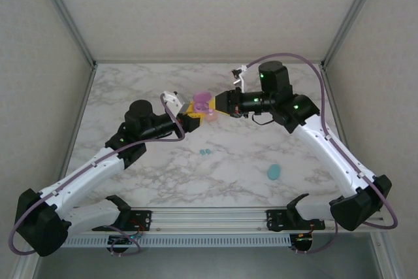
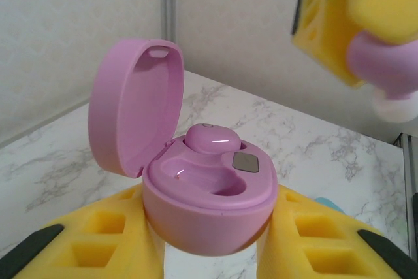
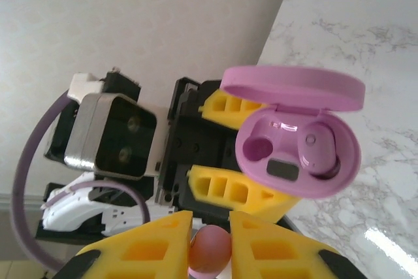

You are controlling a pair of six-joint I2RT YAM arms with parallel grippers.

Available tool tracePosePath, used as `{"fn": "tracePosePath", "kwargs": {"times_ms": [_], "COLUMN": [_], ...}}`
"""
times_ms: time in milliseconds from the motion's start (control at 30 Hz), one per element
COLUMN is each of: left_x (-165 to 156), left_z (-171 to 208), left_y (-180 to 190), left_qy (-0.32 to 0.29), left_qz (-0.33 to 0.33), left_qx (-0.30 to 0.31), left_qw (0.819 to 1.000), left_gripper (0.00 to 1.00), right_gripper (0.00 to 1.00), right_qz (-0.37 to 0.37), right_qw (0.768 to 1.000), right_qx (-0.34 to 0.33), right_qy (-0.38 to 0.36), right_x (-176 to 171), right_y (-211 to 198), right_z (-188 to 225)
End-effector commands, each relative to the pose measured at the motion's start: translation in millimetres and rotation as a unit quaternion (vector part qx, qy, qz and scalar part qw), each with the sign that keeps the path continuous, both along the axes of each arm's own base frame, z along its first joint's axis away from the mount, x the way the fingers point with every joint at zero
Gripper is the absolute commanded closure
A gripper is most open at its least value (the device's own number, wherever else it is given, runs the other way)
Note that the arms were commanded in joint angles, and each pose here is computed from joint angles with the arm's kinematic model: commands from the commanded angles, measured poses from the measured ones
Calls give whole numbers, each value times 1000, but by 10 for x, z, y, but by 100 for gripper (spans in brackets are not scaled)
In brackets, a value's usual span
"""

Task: Insert wireless bluetooth earbuds into charging case

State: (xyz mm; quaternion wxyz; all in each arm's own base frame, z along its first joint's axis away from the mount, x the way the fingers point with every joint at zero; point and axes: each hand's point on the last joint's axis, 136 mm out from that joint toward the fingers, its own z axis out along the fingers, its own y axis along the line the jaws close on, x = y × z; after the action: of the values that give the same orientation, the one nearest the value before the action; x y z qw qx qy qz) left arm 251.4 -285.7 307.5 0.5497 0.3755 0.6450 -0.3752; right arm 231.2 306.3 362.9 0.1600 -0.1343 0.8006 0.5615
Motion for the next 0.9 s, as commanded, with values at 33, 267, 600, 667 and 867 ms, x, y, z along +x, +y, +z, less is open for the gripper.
{"fn": "tracePosePath", "kwargs": {"times_ms": [33,267,600,667,867], "left_x": [-70,-93,-101,-100,-97], "left_z": [127,162,207,214,243], "left_y": [-81,-112,-115,-117,-109], "left_qy": [-26,-28,-28,-27,-26], "left_qz": [-25,-32,-32,-31,-28], "left_qx": [-12,-16,-21,-23,-29], "left_qw": [999,999,999,999,999], "left_gripper": [65,65,66,65,66], "right_gripper": [80,80,80,80,80], "right_qz": [-10,-20,-34,-34,-40], "right_qw": [999,999,999,999,999], "right_qx": [-2,-7,-9,-8,-24], "right_qy": [-37,-40,-33,-31,-26], "right_x": [103,198,269,277,306], "right_y": [110,209,269,286,285], "right_z": [102,61,-31,-46,-147]}}
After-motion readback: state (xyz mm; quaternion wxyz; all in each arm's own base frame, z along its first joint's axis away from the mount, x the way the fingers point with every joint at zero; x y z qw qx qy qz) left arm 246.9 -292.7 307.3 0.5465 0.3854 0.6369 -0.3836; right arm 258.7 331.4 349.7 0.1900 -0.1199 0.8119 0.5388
